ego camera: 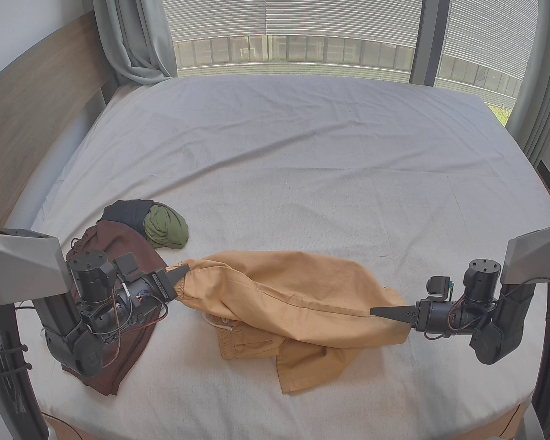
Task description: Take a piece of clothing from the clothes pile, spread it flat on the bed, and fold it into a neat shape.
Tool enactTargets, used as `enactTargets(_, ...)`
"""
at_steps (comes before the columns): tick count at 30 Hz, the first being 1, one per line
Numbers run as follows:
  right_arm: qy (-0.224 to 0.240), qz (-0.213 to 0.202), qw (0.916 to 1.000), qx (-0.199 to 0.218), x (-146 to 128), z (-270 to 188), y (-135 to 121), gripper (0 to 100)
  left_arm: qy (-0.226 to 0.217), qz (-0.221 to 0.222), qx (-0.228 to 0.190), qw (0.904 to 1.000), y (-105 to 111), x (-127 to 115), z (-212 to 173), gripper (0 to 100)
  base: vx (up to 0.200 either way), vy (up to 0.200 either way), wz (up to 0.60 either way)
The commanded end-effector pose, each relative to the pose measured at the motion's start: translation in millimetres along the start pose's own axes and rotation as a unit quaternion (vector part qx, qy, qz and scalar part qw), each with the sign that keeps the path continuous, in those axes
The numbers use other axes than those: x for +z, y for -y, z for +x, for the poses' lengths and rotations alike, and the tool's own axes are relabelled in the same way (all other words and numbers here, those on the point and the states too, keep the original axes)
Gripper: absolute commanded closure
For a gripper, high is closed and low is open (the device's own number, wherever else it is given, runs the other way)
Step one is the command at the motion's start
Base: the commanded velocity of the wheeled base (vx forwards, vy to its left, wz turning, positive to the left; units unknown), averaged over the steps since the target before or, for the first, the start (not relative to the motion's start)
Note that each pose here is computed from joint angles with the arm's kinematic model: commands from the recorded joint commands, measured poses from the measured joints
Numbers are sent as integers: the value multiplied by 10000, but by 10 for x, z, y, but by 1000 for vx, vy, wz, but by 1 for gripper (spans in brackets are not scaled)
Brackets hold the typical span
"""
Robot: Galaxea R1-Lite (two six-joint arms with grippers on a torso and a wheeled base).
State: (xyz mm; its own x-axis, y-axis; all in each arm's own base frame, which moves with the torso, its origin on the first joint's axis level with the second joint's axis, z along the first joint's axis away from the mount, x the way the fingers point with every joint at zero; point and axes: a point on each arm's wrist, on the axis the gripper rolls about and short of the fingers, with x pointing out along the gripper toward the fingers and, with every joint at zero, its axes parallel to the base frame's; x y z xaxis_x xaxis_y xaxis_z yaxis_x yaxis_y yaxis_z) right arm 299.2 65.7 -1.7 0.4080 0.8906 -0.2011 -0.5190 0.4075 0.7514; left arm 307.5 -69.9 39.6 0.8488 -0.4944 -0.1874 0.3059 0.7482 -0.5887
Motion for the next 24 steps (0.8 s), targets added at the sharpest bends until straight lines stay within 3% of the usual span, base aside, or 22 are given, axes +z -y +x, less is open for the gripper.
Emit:
enactTargets(1, -21, -6, 10000, 9, -10, 14, -1, 0, 3, -1, -2, 10000, -2, -2, 1, 100, 0, 0, 0)
enactTargets(8, 23, -17, 10000, -14, 6, -4, 7, 0, -7, -2, -5, 10000, -1, -8, 4, 100, 0, 0, 0)
enactTargets(9, 18, 4, 10000, -26, 0, -11, 10, 100, -7, -2, -5, 10000, -1, -8, 4, 100, 0, 0, 0)
enactTargets(24, -9, -199, 9998, -60, -26, -20, 31, 100, 28, 8, -18, 10000, 1, 10, 11, 100, 0, 0, 0)
